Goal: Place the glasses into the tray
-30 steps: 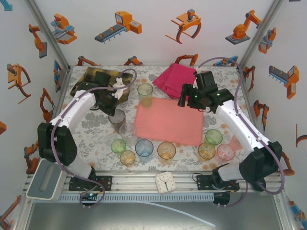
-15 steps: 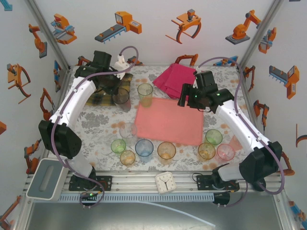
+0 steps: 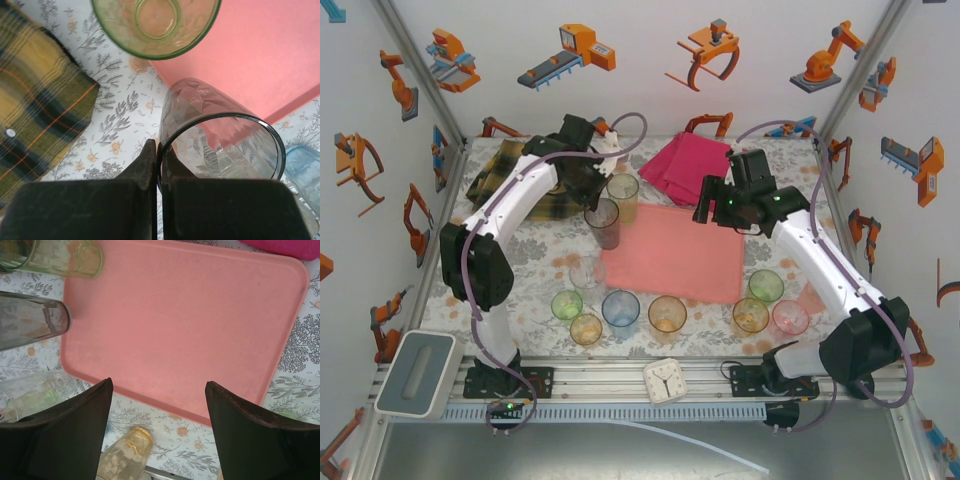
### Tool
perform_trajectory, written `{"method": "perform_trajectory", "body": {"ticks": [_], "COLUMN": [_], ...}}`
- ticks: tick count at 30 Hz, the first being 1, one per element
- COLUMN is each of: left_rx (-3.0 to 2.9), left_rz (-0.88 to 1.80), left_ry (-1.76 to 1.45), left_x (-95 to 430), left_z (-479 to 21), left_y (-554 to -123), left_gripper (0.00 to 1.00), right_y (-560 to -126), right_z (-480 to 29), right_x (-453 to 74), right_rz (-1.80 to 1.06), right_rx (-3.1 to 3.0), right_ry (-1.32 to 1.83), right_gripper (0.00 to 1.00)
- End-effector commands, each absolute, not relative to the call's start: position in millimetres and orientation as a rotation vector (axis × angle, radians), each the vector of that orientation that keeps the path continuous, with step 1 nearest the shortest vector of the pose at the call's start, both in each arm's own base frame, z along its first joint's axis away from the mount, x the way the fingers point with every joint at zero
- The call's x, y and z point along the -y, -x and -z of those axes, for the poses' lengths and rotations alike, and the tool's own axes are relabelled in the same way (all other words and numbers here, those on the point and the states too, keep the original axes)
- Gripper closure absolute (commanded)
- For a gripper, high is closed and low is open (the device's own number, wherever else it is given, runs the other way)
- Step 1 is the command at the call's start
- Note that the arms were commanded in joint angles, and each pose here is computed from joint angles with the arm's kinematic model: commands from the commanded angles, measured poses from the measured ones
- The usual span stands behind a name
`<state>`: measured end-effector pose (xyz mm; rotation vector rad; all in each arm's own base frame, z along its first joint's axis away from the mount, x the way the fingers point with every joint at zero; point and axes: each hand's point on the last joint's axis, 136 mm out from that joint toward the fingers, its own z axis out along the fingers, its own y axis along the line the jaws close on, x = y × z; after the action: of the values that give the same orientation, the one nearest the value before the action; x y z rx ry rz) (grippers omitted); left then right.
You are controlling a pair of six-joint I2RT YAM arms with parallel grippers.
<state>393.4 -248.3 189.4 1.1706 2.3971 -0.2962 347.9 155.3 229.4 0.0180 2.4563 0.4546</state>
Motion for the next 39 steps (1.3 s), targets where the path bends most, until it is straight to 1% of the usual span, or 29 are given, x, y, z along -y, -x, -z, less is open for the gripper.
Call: {"method": "perform_trajectory", "body": {"ticks": [1, 13, 21, 26, 31, 34, 39], "left_rx": [-2.36, -2.347, -2.362, -2.369, -2.369, -2.372, -2.368], "left_rz": [0.334, 0.286, 0.275, 0.267, 0.275, 0.268, 0.281], "left_ry": [-1.171, -1.193, -1.2, -1.204, -1.216, -1.221, -1.207], "left_x": [264, 285, 285, 285, 285, 284, 285], "left_z": [-198, -175, -166, -165, -165, -164, -169], "left_y": [-395, -403, -404, -404, -401, -400, -400], "left_gripper": [0.99, 0.97, 0.95, 0.9, 0.83, 0.81, 0.72], "right_y": [-345, -344, -343, -344, -344, -343, -344], "right_z": [-236, -230, -230, -230, -231, -230, -227], "right_x": [-149, -149, -148, -149, -150, -149, -151], "right_rz": [-0.445, -0.447, -0.445, -0.453, -0.457, -0.457, -0.462], "right_rx": [-2.438, -2.448, -2.444, -2.443, -2.441, -2.44, -2.45], "right_ry": [-0.023, -0.026, -0.032, -0.03, -0.03, -0.031, -0.022], "right_gripper": [0.32, 0.31, 0.32, 0.31, 0.31, 0.31, 0.31]}}
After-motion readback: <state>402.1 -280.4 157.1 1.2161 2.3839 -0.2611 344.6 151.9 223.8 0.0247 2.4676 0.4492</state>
